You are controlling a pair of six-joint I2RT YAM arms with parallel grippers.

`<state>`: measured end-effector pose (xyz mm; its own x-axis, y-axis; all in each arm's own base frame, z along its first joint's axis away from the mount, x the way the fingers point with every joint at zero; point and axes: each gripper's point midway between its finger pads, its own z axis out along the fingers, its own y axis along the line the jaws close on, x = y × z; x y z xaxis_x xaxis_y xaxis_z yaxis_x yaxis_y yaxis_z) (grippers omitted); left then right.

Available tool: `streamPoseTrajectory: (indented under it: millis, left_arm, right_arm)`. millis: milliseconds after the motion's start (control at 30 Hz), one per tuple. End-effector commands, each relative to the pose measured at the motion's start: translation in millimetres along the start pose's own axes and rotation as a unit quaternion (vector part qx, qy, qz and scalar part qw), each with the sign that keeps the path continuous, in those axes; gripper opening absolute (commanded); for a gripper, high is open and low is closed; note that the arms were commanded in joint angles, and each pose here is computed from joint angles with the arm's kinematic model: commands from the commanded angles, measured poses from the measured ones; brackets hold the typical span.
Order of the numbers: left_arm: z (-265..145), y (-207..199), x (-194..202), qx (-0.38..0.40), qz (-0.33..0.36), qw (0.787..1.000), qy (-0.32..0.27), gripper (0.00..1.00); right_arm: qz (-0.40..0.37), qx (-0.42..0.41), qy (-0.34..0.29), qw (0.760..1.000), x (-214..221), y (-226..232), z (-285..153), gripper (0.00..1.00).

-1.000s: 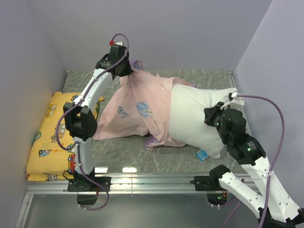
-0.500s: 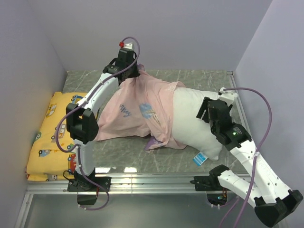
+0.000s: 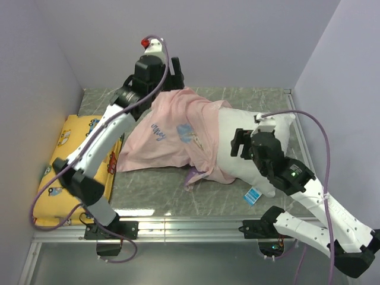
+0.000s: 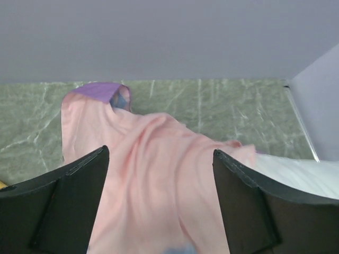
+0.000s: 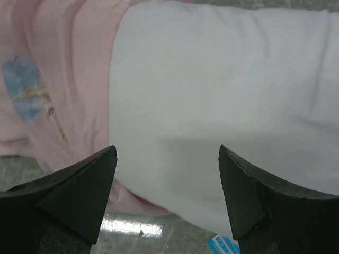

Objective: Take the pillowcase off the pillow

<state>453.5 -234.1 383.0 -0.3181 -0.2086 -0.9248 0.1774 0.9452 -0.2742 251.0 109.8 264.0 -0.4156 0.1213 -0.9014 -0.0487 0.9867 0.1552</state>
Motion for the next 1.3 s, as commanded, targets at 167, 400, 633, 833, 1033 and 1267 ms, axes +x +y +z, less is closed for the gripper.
streamPoseTrajectory:
  millis: [167, 400, 633, 833, 1033, 1267]
  left_arm:
    - [-82, -28, 105, 0.060, -0.051, 0.996, 0.037, 0.86]
    - [-102, -47, 213, 0.132, -0.105, 0.983, 0.068, 0.89]
    - [-83, -59, 260, 0.132, -0.120, 0.980, 0.090, 0.89]
    - [-56, -29, 264, 0.013, -0.094, 0.992, 0.082, 0.30]
    - [-43, 61, 232, -0.108, -0.124, 0.984, 0.062, 0.00]
    - [-46, 194, 200, -0.244, -0.184, 0.952, 0.031, 0.01]
  right_arm:
    - [-0.063, 0.017, 0.086, 0.994, 83, 30, 36, 0.90]
    - [-0.065, 0.070, 0.093, 0.991, 114, 26, 71, 0.93]
    - [-0.041, 0.043, 0.082, 0.995, 118, 37, 76, 0.26]
    - [-0.030, 0.034, 0.069, 0.997, 95, 40, 65, 0.00]
    - [0.006, 0.062, 0.023, 0.998, 33, 4, 34, 0.00]
    - [0.045, 0.095, -0.022, 0.994, -16, -49, -1, 0.00]
